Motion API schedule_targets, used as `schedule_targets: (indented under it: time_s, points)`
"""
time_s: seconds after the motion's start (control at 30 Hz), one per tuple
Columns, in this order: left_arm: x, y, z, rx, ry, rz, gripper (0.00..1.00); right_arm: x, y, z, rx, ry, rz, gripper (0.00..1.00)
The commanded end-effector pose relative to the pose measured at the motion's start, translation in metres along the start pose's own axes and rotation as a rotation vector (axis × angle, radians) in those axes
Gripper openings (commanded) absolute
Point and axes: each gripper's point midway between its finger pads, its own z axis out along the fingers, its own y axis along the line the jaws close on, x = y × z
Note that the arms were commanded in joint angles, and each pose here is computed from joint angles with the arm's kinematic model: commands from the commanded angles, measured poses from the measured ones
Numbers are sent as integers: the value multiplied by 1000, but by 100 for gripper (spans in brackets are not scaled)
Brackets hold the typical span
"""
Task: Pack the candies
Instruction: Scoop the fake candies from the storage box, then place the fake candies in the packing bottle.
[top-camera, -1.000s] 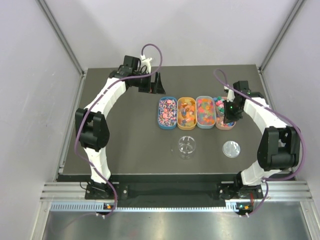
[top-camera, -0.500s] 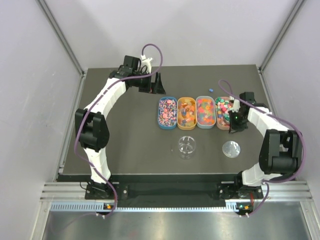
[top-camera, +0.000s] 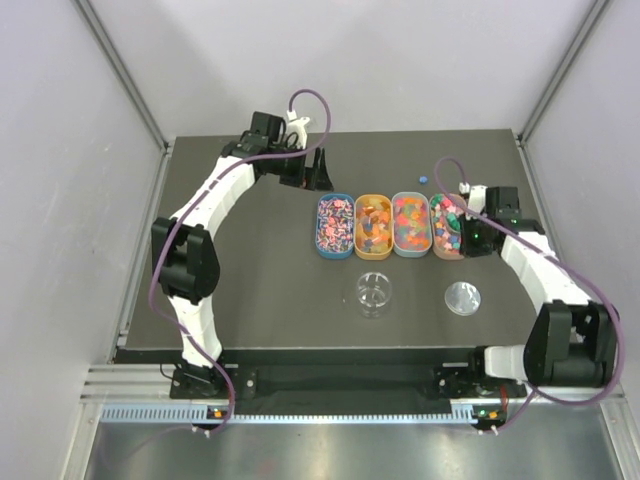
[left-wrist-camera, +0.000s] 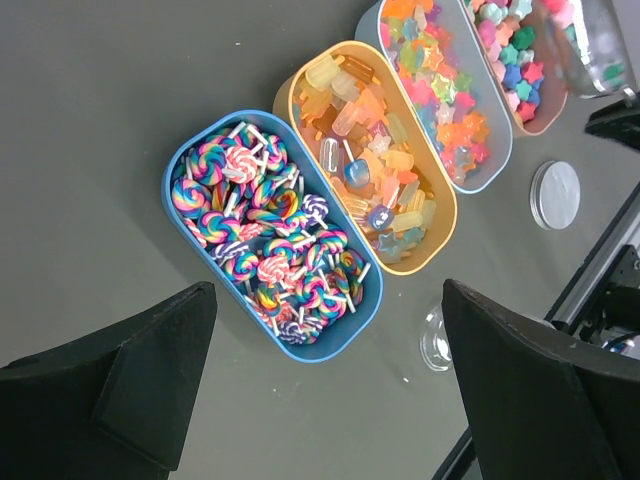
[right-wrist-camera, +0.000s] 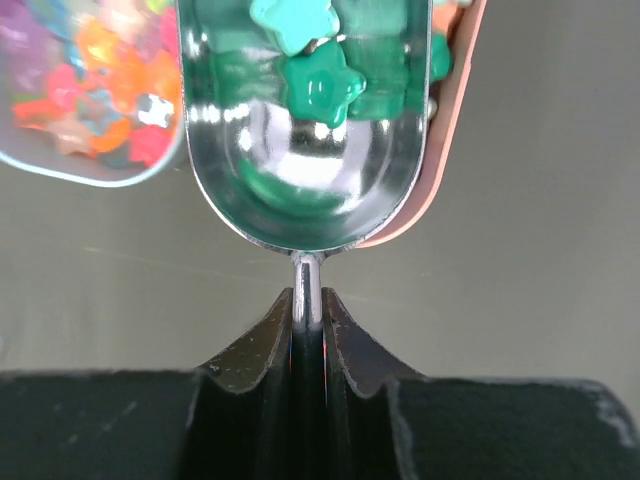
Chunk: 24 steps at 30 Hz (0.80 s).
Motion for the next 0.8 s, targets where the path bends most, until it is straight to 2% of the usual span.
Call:
schedule_targets:
  time_s: [0.0,0.07,0.2,0.37,0.4,0.43,0.47,0.5,0.53,0.57,0.6,0.63,0.67,0.77]
  points:
    - [-21,-11,-14,0,-54,98,99,-29,7,-23,-7,-151,-74,0]
    - [-22,-10,-16,-14,-57,120,98,-33,8,-34,-3,-188,-94,0]
    - [-28,-3,-23,-60,-65,194,98,-48,10,-66,19,-339,-137,0]
    - [-25,4,-28,-72,-51,217,98,-45,24,-83,-25,-443,-283,0]
    - [-26,6,-28,-76,-44,219,98,-45,35,-90,-80,-459,-334,0]
    - [-25,7,-27,-76,-37,214,98,-39,51,-93,-147,-438,-413,0]
    - [-24,5,-28,-68,-32,211,98,-11,58,-92,-214,-331,-535,0]
    - [-23,4,-28,-67,-28,202,98,-10,67,-104,-266,-321,-615,0]
    - [-23,3,-29,-67,-32,202,98,1,69,-108,-291,-275,-675,0]
    - [-24,1,-31,-65,-36,201,98,30,69,-113,-348,-169,-785,0]
    - [-22,1,-32,-67,-34,201,98,33,69,-122,-366,-146,-844,0]
    - [-21,0,-33,-67,-34,201,98,40,66,-126,-381,-128,-976,0]
    - [-20,0,-33,-69,-33,202,98,64,66,-134,-441,-40,-1007,0]
    - [-17,-9,-38,-37,-28,212,98,68,58,-148,-449,13,-1141,0]
